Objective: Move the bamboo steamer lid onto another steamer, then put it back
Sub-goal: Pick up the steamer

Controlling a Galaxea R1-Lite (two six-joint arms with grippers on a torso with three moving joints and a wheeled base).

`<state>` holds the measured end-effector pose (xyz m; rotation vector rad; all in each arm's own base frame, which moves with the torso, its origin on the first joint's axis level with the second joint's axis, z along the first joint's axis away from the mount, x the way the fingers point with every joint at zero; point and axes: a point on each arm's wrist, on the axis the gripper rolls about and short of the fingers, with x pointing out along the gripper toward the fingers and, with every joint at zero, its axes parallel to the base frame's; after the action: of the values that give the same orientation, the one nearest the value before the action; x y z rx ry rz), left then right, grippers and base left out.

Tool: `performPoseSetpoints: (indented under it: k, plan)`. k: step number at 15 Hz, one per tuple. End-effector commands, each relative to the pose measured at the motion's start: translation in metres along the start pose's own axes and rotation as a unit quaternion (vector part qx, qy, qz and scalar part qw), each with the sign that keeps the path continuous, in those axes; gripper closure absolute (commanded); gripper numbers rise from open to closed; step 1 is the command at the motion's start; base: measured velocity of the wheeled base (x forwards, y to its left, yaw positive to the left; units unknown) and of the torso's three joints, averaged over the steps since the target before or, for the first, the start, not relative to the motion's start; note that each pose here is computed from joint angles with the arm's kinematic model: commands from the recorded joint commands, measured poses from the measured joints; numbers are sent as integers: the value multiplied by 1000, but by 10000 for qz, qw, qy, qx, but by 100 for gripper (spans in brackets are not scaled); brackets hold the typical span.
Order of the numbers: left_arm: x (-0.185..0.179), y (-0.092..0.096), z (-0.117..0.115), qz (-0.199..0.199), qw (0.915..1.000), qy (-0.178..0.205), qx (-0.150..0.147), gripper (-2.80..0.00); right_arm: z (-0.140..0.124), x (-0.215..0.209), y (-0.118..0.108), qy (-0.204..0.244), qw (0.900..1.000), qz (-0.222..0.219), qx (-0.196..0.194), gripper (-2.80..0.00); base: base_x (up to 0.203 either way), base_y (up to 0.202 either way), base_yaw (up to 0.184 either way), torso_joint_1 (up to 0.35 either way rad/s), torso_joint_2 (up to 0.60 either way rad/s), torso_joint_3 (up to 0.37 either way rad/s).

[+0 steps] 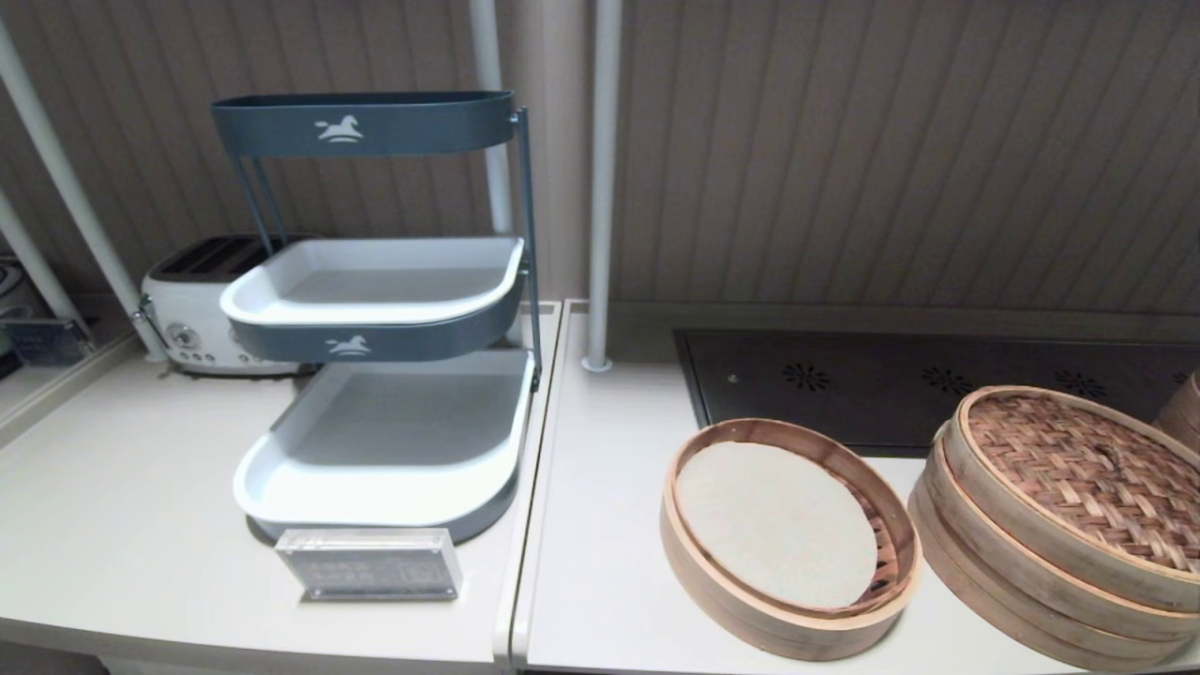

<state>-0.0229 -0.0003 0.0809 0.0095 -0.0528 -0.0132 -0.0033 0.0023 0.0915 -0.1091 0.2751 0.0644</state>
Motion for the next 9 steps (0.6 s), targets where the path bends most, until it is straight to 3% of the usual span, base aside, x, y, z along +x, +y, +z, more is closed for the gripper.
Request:
performPoseSetpoints:
  k: [1,4,5,9]
  plan:
    - [2,0,-8,-3,9999,125,-1,0,-15,-7,1,-822,9963,-238,-107,0,0,0,0,0,0,0]
    - [1,0,-8,-3,9999,120,-1,0,-23,-12,2,-1375,9899,-327,-108,0,0,0,0,0,0,0]
    - [2,0,-8,-3,9999,124,-1,0,-24,-11,2,-1363,9901,-301,124,0,0,0,0,0,0,0]
    - [2,0,-8,-3,9999,125,-1,0,-24,-11,1,-1362,9893,-366,370,0,0,0,0,0,0,0]
